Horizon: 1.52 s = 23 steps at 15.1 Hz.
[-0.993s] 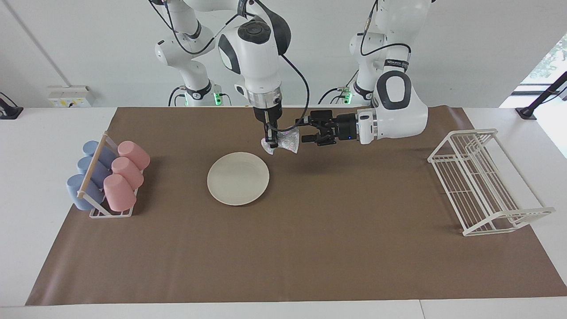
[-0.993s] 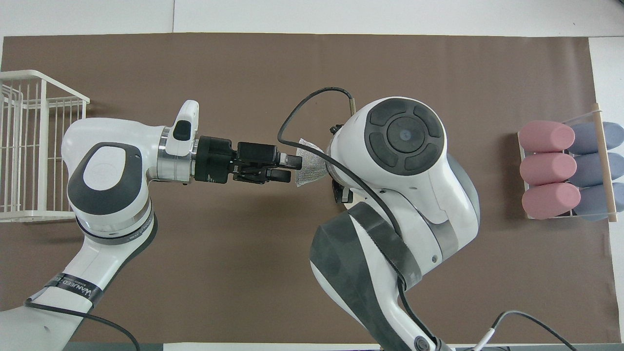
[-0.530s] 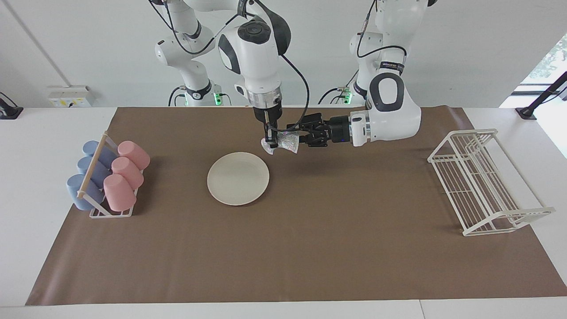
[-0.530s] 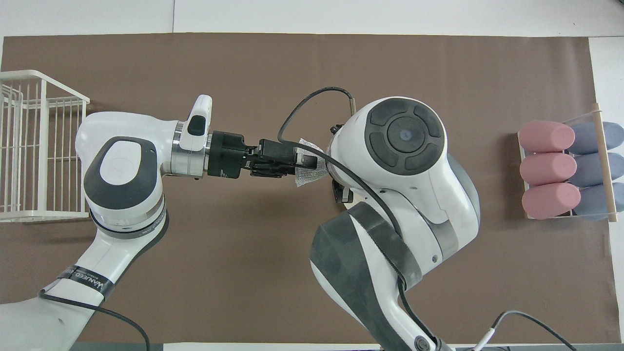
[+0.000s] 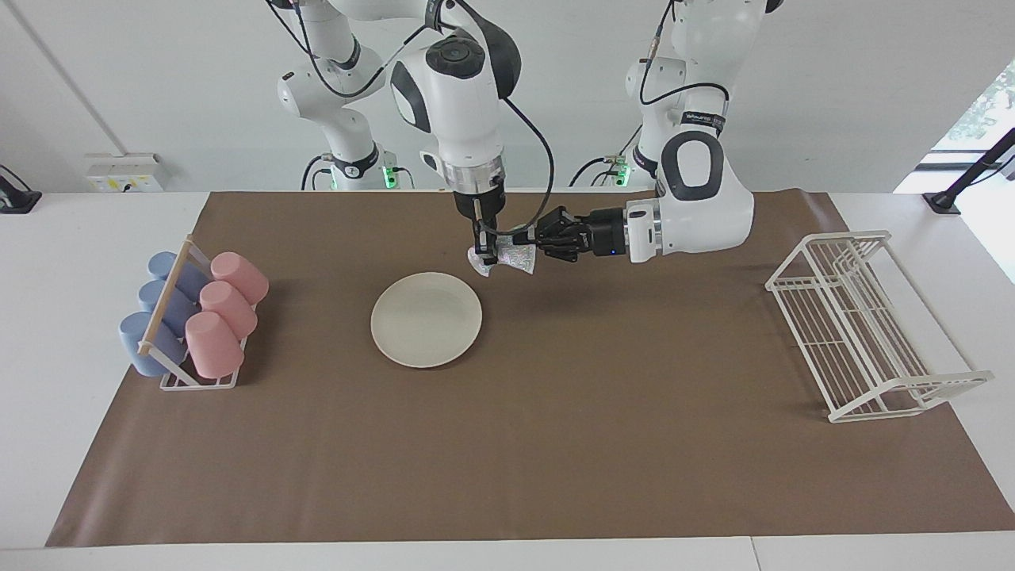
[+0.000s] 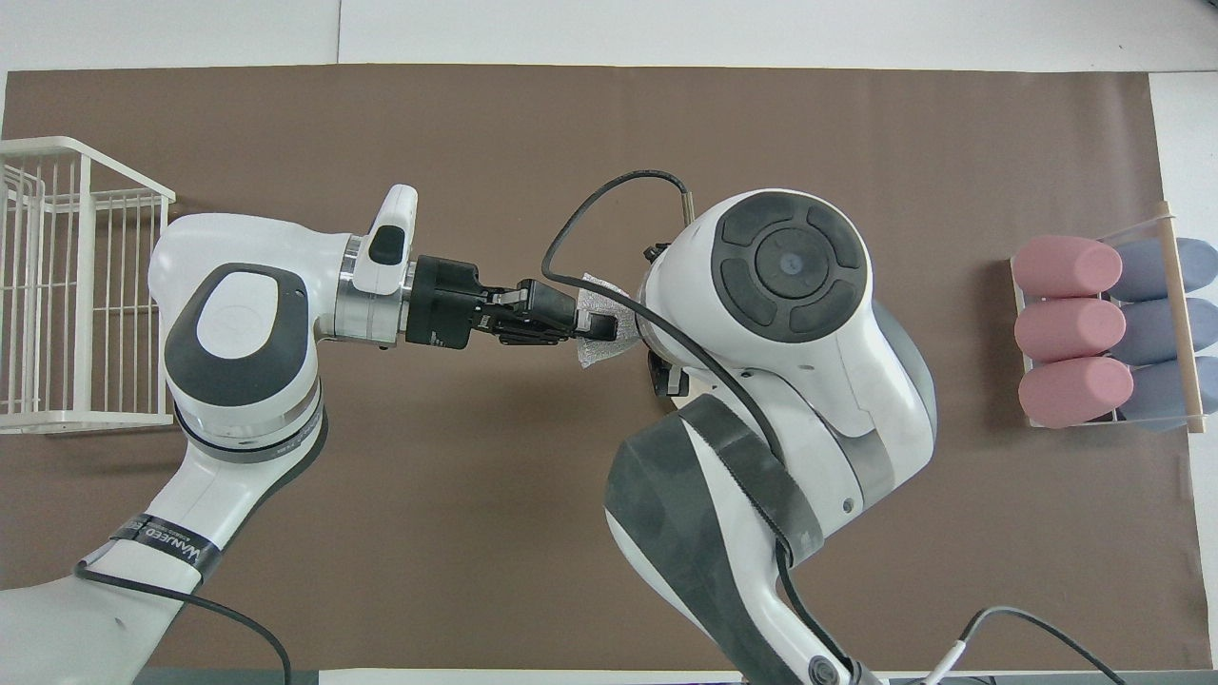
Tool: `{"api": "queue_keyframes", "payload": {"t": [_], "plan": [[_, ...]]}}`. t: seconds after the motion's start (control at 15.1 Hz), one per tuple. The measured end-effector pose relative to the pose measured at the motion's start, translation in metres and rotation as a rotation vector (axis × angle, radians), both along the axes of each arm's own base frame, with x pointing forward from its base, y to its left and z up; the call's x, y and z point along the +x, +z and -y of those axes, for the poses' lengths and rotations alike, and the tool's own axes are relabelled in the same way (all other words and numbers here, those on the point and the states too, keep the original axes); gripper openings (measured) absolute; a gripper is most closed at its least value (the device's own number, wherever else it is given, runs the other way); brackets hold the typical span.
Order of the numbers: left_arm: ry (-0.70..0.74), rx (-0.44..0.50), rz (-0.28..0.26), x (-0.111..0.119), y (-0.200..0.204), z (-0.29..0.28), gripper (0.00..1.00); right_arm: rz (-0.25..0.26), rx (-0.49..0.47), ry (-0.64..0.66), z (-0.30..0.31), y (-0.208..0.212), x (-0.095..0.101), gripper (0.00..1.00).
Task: Wipe plate with sponge
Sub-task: 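Grasp the scrubber with the left gripper and open the right gripper, then carry the scrubber toward the basket while the right gripper returns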
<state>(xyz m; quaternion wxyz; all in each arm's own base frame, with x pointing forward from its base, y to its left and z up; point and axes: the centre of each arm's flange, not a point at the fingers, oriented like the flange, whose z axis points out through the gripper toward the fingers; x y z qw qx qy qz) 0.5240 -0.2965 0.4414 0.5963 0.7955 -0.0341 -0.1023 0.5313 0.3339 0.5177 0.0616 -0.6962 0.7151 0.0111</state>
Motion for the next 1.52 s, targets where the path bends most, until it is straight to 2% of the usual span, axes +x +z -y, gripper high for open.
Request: {"api": "queue_keyframes", "payload": {"t": [0.07,0.13,0.4,0.66,0.79,1.06,1.26,1.39,1.52], "plan": [[-0.001,-0.001,-0.002,0.000,0.000,0.000,0.07,0.000,0.000,0.000,0.000,0.000,0.000,0.12],[-0.004,-0.002,-0.003,0.000,0.000,0.000,0.07,-0.001,-0.001,-0.002,0.001,0.000,0.000,0.20],[-0.018,0.011,-0.006,-0.001,-0.001,-0.003,0.06,-0.023,-0.015,-0.007,0.008,0.001,0.000,0.59],[-0.042,0.081,-0.011,0.005,-0.001,-0.020,0.06,-0.107,-0.070,0.118,0.049,0.014,-0.005,0.98],[-0.050,0.126,-0.028,0.011,0.009,-0.038,0.06,-0.142,-0.082,0.170,0.084,0.031,-0.006,1.00],[-0.050,0.275,-0.041,0.029,0.052,-0.085,0.06,-0.173,-0.070,0.278,0.191,0.069,-0.004,1.00],[-0.013,0.446,-0.036,0.037,0.088,-0.098,0.06,-0.205,-0.042,0.393,0.280,0.085,-0.010,1.00],[0.003,0.568,-0.020,0.038,0.109,-0.100,0.06,-0.198,-0.018,0.501,0.332,0.087,-0.011,1.00],[-0.010,0.728,0.014,0.037,0.122,-0.106,0.06,-0.184,0.001,0.630,0.368,0.085,-0.013,1.00]]}}
